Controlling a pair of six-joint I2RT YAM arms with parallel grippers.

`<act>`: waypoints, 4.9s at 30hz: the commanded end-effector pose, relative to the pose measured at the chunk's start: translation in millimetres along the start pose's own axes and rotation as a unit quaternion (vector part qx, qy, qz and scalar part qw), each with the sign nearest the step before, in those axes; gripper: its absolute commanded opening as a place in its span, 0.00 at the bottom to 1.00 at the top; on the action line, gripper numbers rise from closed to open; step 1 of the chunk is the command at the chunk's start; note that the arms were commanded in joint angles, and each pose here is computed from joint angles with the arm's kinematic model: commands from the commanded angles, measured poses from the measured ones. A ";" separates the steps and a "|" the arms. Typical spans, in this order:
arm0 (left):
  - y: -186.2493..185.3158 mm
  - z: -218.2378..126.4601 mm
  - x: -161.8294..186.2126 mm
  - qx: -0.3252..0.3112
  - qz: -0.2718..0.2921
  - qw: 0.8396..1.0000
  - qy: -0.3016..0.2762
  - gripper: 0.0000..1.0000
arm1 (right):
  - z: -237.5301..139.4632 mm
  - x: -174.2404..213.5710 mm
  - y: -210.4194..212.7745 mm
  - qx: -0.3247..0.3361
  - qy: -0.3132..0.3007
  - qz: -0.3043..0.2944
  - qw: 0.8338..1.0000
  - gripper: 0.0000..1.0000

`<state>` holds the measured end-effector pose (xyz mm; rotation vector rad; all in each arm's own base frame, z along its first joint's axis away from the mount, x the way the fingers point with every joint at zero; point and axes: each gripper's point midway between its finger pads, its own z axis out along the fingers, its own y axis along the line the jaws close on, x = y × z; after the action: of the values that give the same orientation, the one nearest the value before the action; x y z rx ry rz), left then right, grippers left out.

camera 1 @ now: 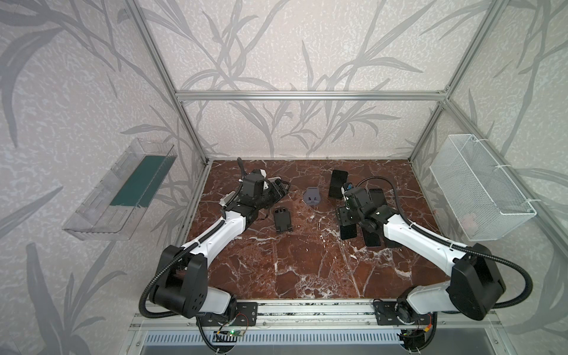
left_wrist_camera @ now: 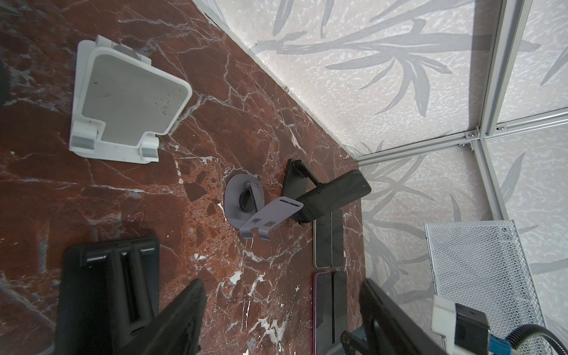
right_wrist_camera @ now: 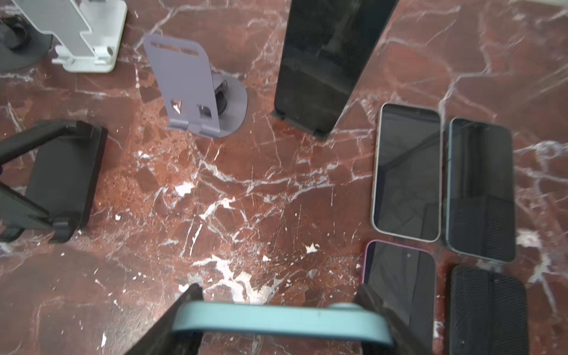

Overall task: Remove the phone from the phone stand
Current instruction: 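Carry the teal-framed phone toward the flat phones with the right gripper, then lower the teal-framed phone flat beside the flat phones and open the right gripper, then raise the right gripper toward the black phone on the black stand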

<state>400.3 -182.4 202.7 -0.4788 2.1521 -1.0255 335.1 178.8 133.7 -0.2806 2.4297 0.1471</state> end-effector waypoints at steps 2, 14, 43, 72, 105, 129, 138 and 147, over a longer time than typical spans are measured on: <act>-14.6 -0.2 -6.4 0.013 0.013 1.000 -0.005 0.79 | 7.7 13.4 2.4 -0.032 0.029 0.008 0.999 0.64; -16.9 -1.3 -5.7 0.014 0.016 1.000 -0.006 0.79 | 38.8 38.2 -17.9 -0.031 0.092 0.047 0.994 0.64; -9.3 4.2 -2.8 0.001 0.015 1.000 0.000 0.79 | 84.9 72.9 -37.2 -0.006 0.138 0.057 0.989 0.67; -8.7 7.1 0.0 0.003 0.011 1.000 0.007 0.79 | 88.2 87.1 -41.0 0.001 0.168 0.054 0.984 0.76; -9.0 7.2 1.7 0.002 0.012 1.000 0.008 0.78 | 83.8 81.5 -38.2 0.015 0.157 0.050 0.986 0.80; -20.0 -10.8 -7.5 0.012 0.024 0.999 -0.028 0.99 | 16.4 -8.4 -31.5 0.015 0.021 0.083 0.996 0.88; -20.2 -18.8 -12.6 0.009 0.026 0.998 -0.048 0.99 | -8.6 -24.0 -58.2 0.151 -0.015 0.046 0.987 0.99; -16.9 -20.9 -15.3 0.000 0.025 0.998 -0.053 0.96 | -13.7 -36.2 -62.5 0.159 -0.065 0.063 0.983 0.99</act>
<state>398.6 -177.5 226.8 -0.4674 2.0809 -0.9670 365.3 129.1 150.7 -0.0319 2.3573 -0.1411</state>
